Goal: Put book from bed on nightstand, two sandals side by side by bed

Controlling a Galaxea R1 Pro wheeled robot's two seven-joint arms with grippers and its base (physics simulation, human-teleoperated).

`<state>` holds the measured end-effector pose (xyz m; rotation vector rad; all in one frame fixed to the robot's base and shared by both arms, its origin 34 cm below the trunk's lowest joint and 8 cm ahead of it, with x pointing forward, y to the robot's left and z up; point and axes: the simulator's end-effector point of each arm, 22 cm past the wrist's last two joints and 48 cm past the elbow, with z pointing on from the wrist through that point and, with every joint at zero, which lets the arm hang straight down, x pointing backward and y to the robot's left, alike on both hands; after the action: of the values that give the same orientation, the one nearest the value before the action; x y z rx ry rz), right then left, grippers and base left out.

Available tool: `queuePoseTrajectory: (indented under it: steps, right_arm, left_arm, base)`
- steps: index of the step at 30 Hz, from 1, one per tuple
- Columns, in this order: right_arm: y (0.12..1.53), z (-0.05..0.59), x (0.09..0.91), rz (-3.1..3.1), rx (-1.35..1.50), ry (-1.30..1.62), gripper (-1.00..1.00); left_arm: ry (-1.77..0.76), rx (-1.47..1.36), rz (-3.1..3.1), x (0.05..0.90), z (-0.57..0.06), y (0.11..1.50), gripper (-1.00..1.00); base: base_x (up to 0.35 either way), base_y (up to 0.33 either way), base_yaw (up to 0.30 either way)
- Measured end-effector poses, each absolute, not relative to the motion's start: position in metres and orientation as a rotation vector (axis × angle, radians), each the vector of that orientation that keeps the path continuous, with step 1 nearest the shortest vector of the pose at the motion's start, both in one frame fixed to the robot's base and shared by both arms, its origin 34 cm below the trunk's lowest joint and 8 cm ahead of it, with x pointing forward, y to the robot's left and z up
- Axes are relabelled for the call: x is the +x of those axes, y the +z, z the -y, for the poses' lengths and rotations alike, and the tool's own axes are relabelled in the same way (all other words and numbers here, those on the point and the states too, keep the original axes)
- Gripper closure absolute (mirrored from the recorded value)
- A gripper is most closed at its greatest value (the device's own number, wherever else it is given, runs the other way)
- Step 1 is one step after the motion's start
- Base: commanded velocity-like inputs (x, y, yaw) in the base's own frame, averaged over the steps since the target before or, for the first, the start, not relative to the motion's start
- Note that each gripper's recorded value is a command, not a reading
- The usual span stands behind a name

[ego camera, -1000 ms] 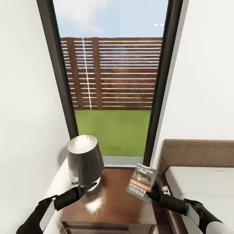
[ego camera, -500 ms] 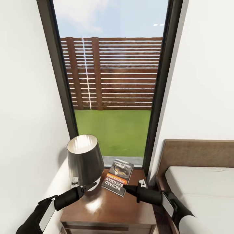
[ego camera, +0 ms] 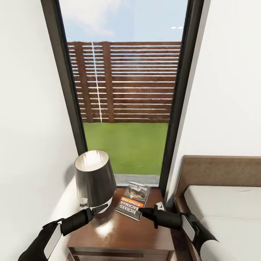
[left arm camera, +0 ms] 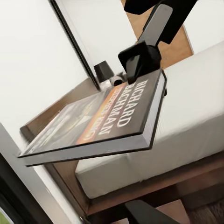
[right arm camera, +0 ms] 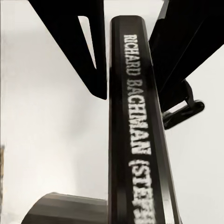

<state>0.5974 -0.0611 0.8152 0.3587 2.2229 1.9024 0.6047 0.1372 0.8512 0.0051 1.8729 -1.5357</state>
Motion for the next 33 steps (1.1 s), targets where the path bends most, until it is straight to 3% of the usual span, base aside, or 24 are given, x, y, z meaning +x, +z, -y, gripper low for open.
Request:
queuePoseTrajectory:
  steps: [8,33]
  right_arm:
    - [0.790,0.079,0.608,-2.304,0.456,1.749,1.00]
    - [0.775,0.081,0.611,-2.288,0.477,1.755,1.00]
  left_arm:
    - [-1.536,0.005,-1.873,0.605,-0.137,0.851,-1.00]
    - [-1.537,0.005,-1.873,0.605,-0.136,0.834,-1.00]
  base:
    - [0.000,0.000,0.000]
    - [0.000,0.000,0.000]
